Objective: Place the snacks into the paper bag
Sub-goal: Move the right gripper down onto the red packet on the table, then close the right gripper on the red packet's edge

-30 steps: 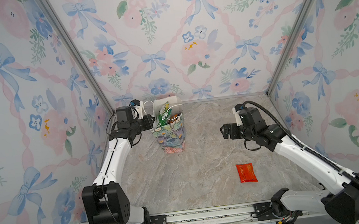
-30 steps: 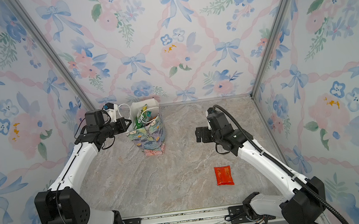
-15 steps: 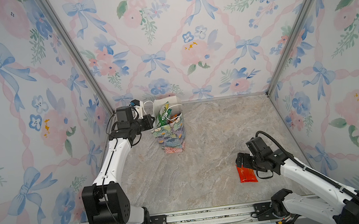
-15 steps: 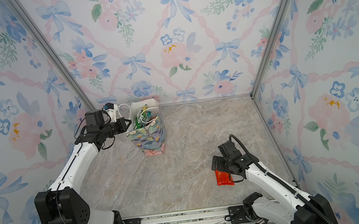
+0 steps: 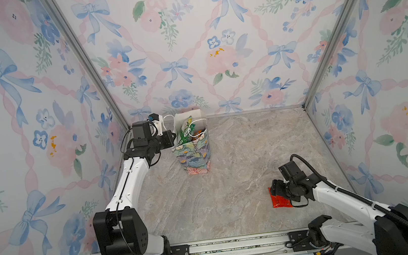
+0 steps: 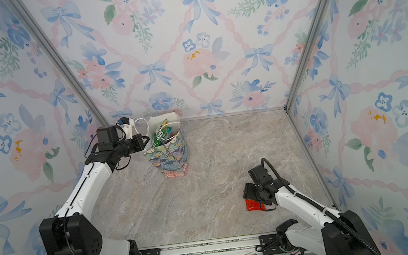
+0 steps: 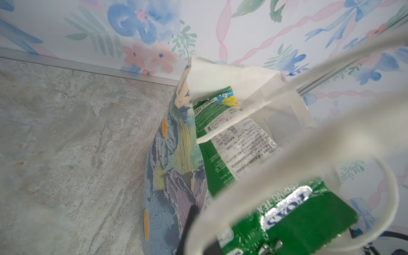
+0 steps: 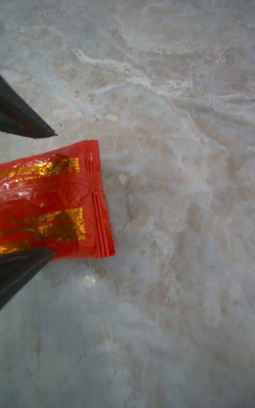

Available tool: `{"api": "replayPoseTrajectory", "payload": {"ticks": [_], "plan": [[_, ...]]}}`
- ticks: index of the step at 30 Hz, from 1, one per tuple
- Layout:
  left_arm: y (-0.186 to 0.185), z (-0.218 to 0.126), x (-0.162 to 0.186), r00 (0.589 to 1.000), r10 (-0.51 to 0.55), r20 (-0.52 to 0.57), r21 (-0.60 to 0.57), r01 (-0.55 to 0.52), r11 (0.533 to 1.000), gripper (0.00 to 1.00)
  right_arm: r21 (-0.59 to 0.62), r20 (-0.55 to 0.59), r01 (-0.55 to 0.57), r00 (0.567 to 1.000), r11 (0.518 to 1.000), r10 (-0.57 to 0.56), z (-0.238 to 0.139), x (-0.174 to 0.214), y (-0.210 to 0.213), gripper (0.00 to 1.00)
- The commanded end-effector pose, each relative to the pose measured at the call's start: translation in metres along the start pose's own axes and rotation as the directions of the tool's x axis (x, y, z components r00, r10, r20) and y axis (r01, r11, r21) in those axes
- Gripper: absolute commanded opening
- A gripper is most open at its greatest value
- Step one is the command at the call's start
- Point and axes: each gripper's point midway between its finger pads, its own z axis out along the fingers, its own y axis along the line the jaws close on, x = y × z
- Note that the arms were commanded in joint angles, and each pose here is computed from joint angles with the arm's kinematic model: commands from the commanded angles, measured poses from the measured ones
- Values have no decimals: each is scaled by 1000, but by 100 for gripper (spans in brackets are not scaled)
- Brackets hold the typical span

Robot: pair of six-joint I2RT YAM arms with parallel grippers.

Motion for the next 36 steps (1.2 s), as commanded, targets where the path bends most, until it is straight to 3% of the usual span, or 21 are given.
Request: {"api": "replayPoseTrajectory", "payload": {"ticks": [1, 8, 16, 26, 36], "plan": [[-3, -1, -6, 1000, 25, 14, 19, -25, 1000, 0, 45, 22, -11, 1000, 999, 10, -4, 0, -13, 79], [-4, -2, -7, 1000, 26, 17, 22, -27, 999, 0, 70, 106, -2, 994, 998, -6, -27, -9, -22, 78], [-5, -3, -7, 999, 28, 19, 24, -29, 999, 0, 71, 31, -14, 999, 997, 11, -4, 5, -25, 70], [-5, -2, -7, 1000, 26, 17, 23, -26, 999, 0, 61, 27, -27, 999, 998, 25, 8, 8, -26, 50], [-5, -3, -7, 999, 28, 19, 23, -29, 999, 0, 0, 12, -36, 999, 999, 36, 13, 2, -8, 18]]}}
